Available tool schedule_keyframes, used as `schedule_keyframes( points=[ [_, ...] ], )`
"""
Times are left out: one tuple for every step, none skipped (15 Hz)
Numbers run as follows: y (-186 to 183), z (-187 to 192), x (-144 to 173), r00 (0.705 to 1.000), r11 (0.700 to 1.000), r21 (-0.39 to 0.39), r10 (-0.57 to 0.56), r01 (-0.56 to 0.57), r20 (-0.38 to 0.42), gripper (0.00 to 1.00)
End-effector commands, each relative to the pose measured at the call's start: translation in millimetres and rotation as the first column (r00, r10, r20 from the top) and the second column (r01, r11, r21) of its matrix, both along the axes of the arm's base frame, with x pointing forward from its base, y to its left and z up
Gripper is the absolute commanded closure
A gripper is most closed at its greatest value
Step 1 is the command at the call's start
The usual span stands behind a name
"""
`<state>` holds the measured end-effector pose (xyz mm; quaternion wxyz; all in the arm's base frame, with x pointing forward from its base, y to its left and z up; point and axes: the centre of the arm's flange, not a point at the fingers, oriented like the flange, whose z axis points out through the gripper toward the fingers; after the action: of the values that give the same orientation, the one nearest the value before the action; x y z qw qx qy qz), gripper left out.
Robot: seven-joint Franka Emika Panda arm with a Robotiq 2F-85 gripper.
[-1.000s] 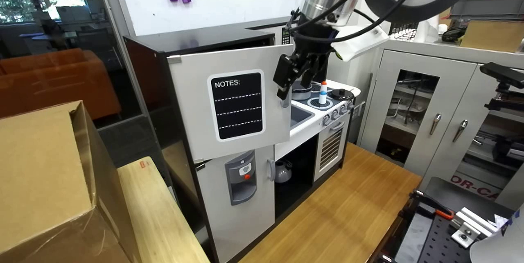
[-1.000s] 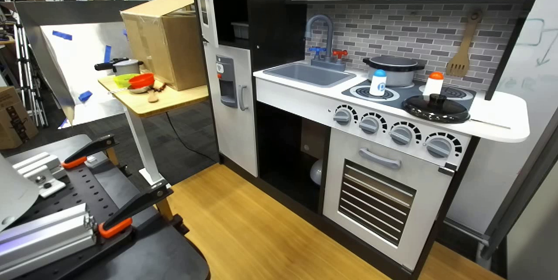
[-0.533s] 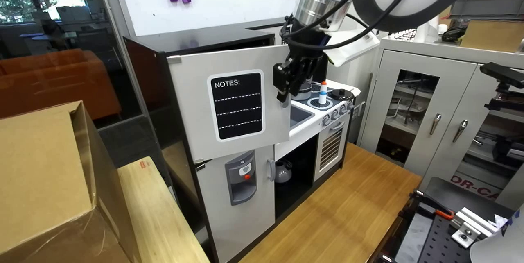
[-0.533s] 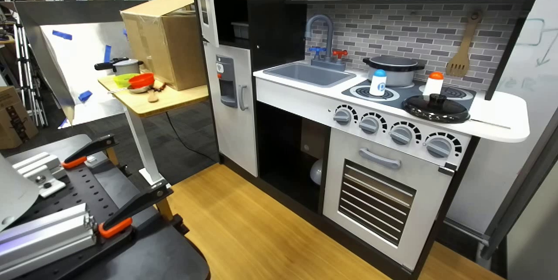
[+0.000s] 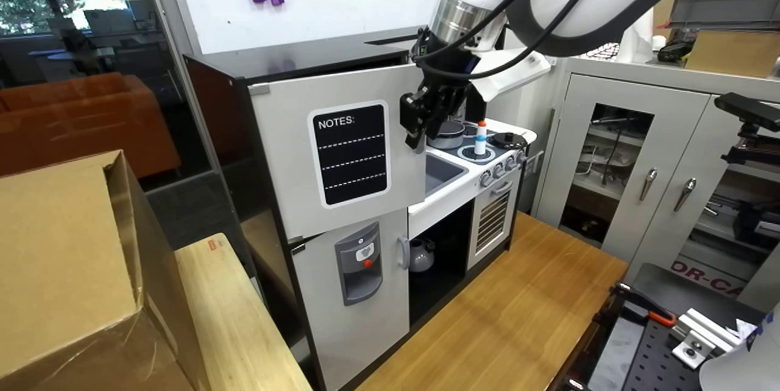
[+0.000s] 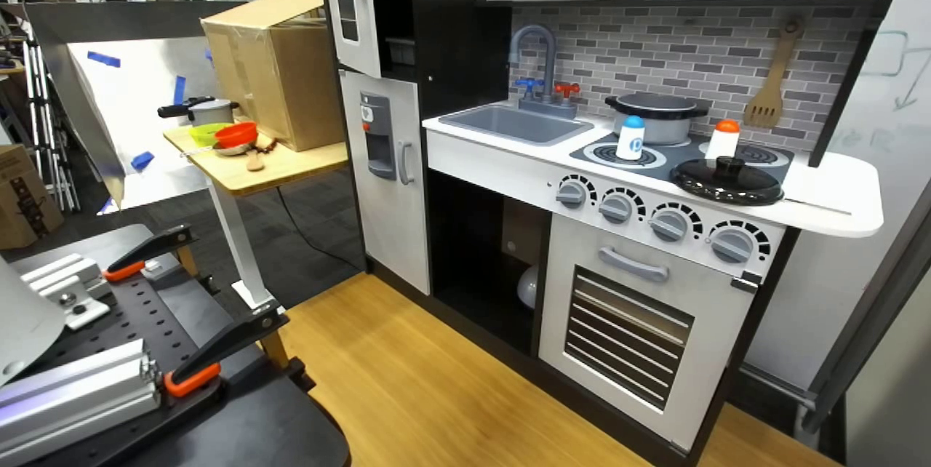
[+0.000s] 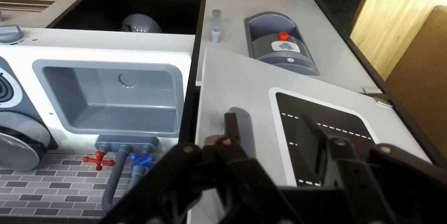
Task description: Close the open drawer and then open it again.
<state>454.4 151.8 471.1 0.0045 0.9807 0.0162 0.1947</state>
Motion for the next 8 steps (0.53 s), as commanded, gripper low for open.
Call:
schedule_keyframes(
  points=[
    [0, 0, 14, 0.999, 1.000, 0.009, -0.005, 0.004, 0.039, 0.56],
    [-1, -1, 15, 0.999, 1.000, 0.008, -0.007, 0.007, 0.043, 0.64],
    [-3, -1, 16, 0.999, 1.000, 0.009, -0.014, 0.014, 0.047, 0.81],
    [-5, -2, 18, 0.999, 1.000, 0.007, -0.020, 0.020, 0.049, 0.82],
    [-10, -1, 19, 0.998, 1.000, 0.003, -0.030, 0.030, 0.054, 0.89],
    [-13, 0, 21, 0.997, 0.999, 0.001, -0.038, 0.038, 0.062, 0.96],
    [-17, 2, 22, 0.996, 0.999, -0.004, -0.046, 0.046, 0.073, 1.00],
    [-18, 4, 23, 0.995, 0.999, -0.005, -0.050, 0.051, 0.081, 1.00]
  ],
)
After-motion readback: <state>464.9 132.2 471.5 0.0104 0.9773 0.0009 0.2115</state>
